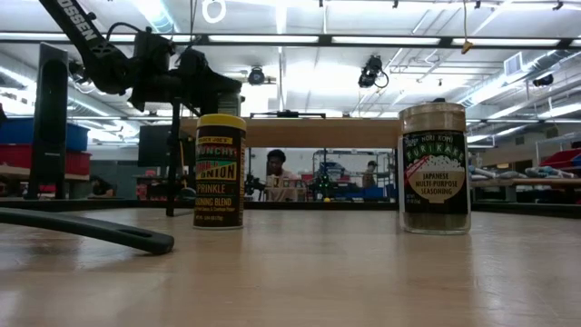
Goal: Shelf spices
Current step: Put the green seasoning bottle on the shelf, then put the golden seasoning bottle on the shelf
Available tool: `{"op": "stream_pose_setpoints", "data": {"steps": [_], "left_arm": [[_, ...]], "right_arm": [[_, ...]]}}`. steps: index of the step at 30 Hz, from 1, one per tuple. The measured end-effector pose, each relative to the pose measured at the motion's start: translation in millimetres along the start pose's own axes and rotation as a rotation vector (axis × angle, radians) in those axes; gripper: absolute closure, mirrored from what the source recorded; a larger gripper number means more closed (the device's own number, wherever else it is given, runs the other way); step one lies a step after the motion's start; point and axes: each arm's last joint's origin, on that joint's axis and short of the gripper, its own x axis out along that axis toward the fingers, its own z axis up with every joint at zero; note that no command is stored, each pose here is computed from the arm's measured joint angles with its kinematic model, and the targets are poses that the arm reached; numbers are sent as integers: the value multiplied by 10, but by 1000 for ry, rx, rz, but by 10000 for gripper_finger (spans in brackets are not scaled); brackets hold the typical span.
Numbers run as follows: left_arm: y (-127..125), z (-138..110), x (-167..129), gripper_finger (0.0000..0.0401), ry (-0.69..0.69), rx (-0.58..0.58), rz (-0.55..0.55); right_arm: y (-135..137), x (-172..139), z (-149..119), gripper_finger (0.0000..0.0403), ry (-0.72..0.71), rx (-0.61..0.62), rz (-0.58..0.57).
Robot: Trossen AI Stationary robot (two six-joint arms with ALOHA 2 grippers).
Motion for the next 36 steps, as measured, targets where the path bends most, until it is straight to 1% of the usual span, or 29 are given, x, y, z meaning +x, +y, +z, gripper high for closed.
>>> {"op": "stream_pose_setpoints", "data": {"steps": [9,16,24,26,30,34,36], "left_arm": [[-4,41,0,125,-29,2,2],[-21,148,-9,125,-110,21,-5],[-71,287,-34,125,-209,28,-41],[-106,352,-51,127,-227,37,-69],[-215,591,-81,138,-256,57,-139],[-431,859,-115,153,-293,129,-240],[-543,952,-119,155,-300,154,-271]], "right_arm": [[2,0,-2,109,2,0,1],[3,1,-3,109,3,0,2],[4,0,-4,109,4,-1,3],[5,1,-5,109,5,-2,3],[5,1,-5,109,6,-14,2],[-2,3,-8,109,8,-20,0],[-7,5,-10,109,9,-20,-2]]}}
